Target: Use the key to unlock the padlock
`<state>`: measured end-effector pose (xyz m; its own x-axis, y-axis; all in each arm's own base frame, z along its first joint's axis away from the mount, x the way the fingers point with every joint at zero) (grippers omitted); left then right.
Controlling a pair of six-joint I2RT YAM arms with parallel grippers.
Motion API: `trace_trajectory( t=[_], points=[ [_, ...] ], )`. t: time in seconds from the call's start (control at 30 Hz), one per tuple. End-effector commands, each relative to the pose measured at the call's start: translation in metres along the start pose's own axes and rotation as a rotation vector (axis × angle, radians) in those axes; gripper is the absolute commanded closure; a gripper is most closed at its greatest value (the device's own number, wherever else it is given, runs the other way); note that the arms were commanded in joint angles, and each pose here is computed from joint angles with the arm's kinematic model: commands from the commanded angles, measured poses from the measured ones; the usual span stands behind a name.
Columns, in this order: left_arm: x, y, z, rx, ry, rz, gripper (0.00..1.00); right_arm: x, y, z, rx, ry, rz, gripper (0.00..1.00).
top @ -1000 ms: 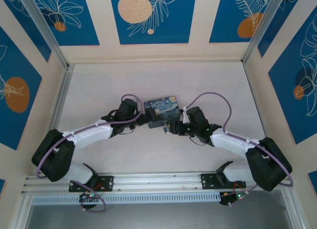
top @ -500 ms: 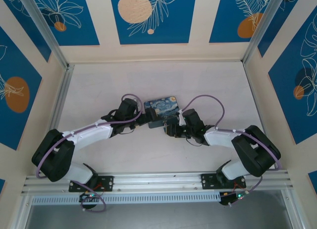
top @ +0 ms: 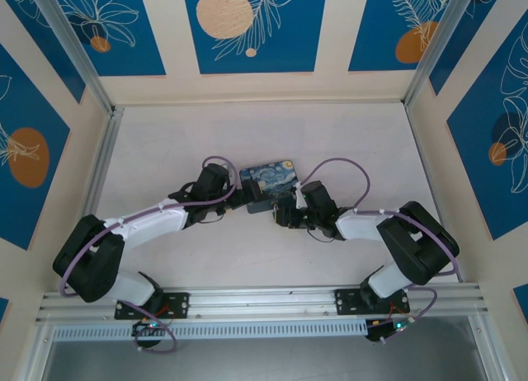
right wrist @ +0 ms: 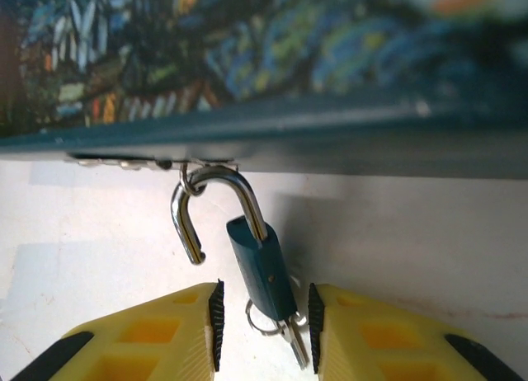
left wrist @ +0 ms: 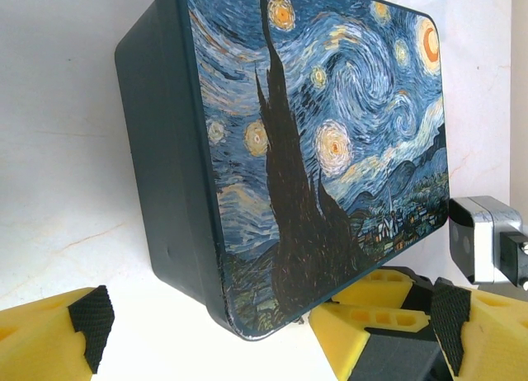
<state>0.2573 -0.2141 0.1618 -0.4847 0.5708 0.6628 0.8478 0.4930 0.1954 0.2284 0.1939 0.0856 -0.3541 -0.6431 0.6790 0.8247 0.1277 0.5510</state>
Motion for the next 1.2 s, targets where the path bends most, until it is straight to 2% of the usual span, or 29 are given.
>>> trace_trajectory(
  t=[0.0,0.23,0.6,0.73,0.93,1.17],
  points=[
    [0.002,0.006,-0.007,-0.001,-0.019,-0.001,0.00,-0.005,0.005,0.003,0.009,0.012,-0.004,0.65],
    [0.001,0.006,-0.007,0.006,-0.020,-0.001,0.00,-0.009,0.005,0.003,0.008,0.018,0.003,0.69],
    [0.001,0.008,-0.010,0.001,-0.026,-0.006,0.00,-0.009,-0.006,-0.004,-0.005,-0.009,0.019,0.85],
    [0.004,0.010,-0.014,-0.032,-0.012,-0.021,0.00,-0.008,-0.007,-0.004,-0.014,-0.012,0.019,0.93],
    [0.011,0.018,-0.018,-0.116,0.052,-0.060,0.00,-0.006,-0.009,-0.004,-0.051,-0.005,0.011,1.00],
    [0.008,0.027,-0.009,-0.237,0.241,-0.093,0.00,-0.003,-0.013,-0.006,-0.119,0.001,-0.002,1.00]
  ],
)
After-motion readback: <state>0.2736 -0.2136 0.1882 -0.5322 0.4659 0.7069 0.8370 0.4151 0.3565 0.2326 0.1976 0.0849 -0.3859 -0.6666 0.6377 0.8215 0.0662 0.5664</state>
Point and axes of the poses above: each hand's point on the last joint's axis, 136 mm out from that joint toward the fingers, its own x axis back along the fingers, its own z axis along the line the jaws close on, y = z × x, the point moved 8 cm from there along x, back along the fingers, and after that the axes turned 13 degrees about x, right-handed, at the moved point
